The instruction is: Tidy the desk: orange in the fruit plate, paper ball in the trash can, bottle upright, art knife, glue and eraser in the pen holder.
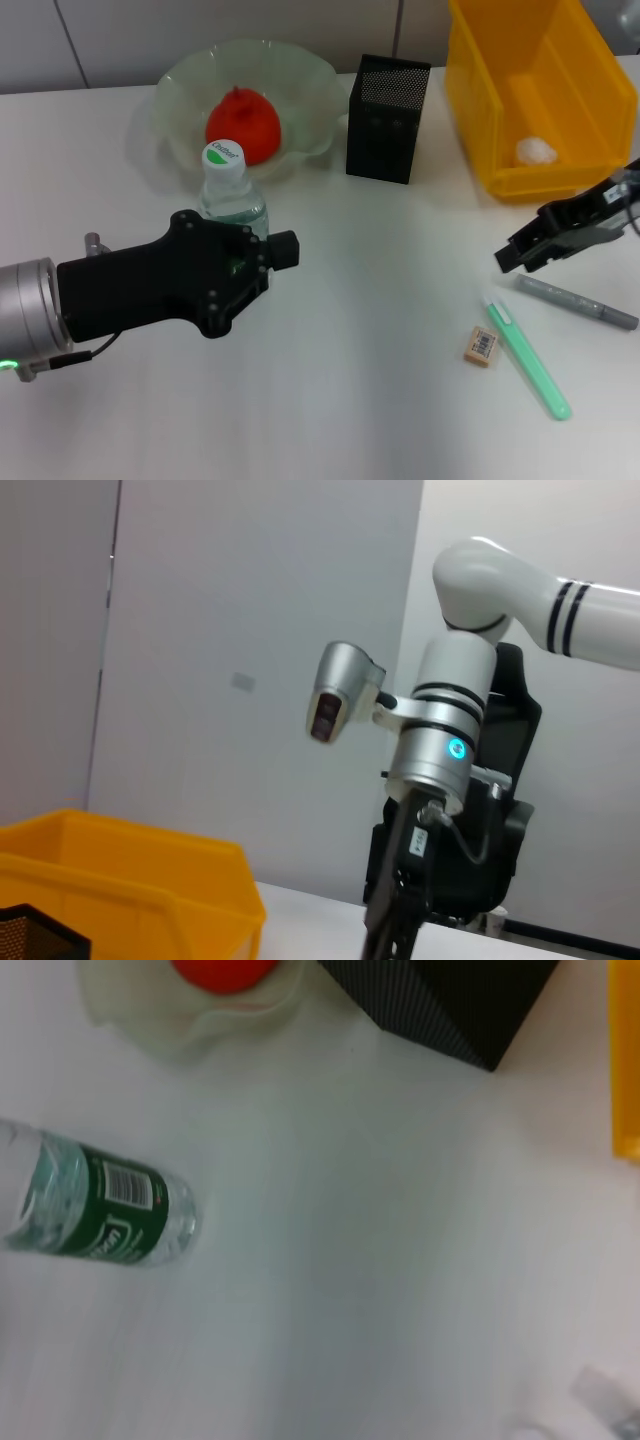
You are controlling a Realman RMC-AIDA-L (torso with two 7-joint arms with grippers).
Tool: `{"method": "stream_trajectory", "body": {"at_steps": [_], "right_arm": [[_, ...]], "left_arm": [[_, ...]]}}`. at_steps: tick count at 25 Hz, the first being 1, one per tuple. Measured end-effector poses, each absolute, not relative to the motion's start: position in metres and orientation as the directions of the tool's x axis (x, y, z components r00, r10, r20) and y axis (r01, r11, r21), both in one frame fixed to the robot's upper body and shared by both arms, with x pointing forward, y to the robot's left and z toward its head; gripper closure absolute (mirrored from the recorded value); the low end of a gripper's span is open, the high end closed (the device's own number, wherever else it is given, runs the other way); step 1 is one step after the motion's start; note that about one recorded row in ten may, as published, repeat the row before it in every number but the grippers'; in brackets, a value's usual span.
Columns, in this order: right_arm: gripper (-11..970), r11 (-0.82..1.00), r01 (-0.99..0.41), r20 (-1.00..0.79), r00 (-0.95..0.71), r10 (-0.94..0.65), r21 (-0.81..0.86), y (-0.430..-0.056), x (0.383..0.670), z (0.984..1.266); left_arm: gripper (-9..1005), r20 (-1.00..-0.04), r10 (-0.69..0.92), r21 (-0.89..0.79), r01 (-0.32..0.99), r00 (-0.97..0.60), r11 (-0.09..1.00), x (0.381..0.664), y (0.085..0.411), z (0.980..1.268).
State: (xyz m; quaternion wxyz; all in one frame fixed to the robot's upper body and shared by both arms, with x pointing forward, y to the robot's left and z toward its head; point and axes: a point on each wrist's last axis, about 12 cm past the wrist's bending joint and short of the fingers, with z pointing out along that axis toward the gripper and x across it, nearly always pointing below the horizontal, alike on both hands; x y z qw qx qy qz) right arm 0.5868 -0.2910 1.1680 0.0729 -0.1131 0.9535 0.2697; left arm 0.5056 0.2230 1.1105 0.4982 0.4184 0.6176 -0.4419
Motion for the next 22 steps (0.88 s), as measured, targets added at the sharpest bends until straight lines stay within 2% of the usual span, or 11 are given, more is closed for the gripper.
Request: {"method": "stream_trajectory", "body": {"at_steps": [10, 17, 22], "right_arm": [[569, 0.833, -0.142, -0.108, -0.989, -0.1, 0.535, -0.28, 0.579, 1.149], [570, 0.901, -0.149, -0.095, -0.988, -0.121, 0.408, -0.284, 0.579, 1.152], [570, 0.926, -0.194, -0.1, -0.98, -0.171, 0.324, -0.276, 0.59, 1.161]], "left_arm": [[981, -0.982, 0.107, -0.125, 0.958, -0.157, 0.259, 0.514, 0.224, 1.109], [981, -0.983, 0.121, -0.103, 0.964, -0.135, 0.245, 0.517, 0.22, 1.11], [981, -0.983, 0.123, -0.102, 0.966, -0.134, 0.239, 0.519, 0.218, 1.11]]}}
